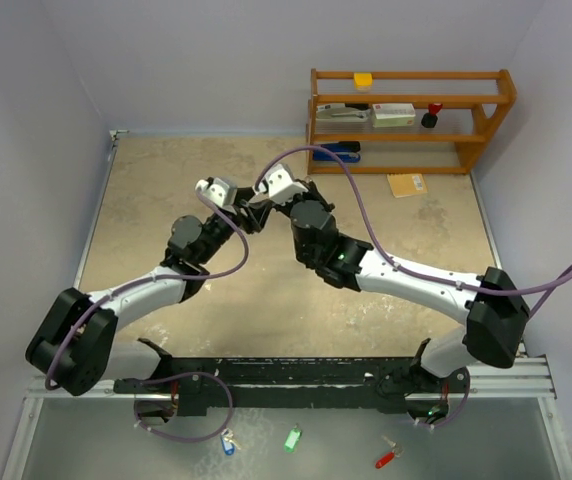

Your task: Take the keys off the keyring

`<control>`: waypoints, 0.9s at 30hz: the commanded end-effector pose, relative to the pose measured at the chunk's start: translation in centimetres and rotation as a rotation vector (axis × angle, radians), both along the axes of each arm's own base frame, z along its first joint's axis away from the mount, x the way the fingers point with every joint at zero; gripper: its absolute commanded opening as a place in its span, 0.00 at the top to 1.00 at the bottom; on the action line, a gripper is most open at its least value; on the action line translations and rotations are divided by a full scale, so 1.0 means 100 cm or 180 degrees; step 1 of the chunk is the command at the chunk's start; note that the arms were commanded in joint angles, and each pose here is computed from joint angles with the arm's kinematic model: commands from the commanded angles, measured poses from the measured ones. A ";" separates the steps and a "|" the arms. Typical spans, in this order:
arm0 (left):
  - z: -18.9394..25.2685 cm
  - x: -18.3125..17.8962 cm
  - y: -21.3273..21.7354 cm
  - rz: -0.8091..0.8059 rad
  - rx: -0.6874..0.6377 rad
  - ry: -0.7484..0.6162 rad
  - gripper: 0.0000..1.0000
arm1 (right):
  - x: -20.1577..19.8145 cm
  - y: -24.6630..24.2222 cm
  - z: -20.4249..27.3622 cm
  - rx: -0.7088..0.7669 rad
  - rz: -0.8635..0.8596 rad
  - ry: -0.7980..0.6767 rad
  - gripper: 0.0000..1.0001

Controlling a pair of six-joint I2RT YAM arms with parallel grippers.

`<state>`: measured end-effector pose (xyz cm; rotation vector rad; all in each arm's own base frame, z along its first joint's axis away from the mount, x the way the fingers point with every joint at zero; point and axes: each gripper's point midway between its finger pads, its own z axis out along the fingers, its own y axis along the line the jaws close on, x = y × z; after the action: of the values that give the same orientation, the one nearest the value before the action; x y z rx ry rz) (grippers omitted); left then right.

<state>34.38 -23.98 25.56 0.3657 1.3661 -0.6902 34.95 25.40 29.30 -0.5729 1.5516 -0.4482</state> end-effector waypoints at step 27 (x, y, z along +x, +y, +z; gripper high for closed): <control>-0.025 0.027 0.001 0.0233 -0.0332 0.0047 0.27 | -0.043 -0.016 -0.016 0.1045 0.0358 0.0692 0.69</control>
<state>36.04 -26.28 23.54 0.3164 1.2922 -0.8246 31.19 24.31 31.26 -0.4893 1.6056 -0.1804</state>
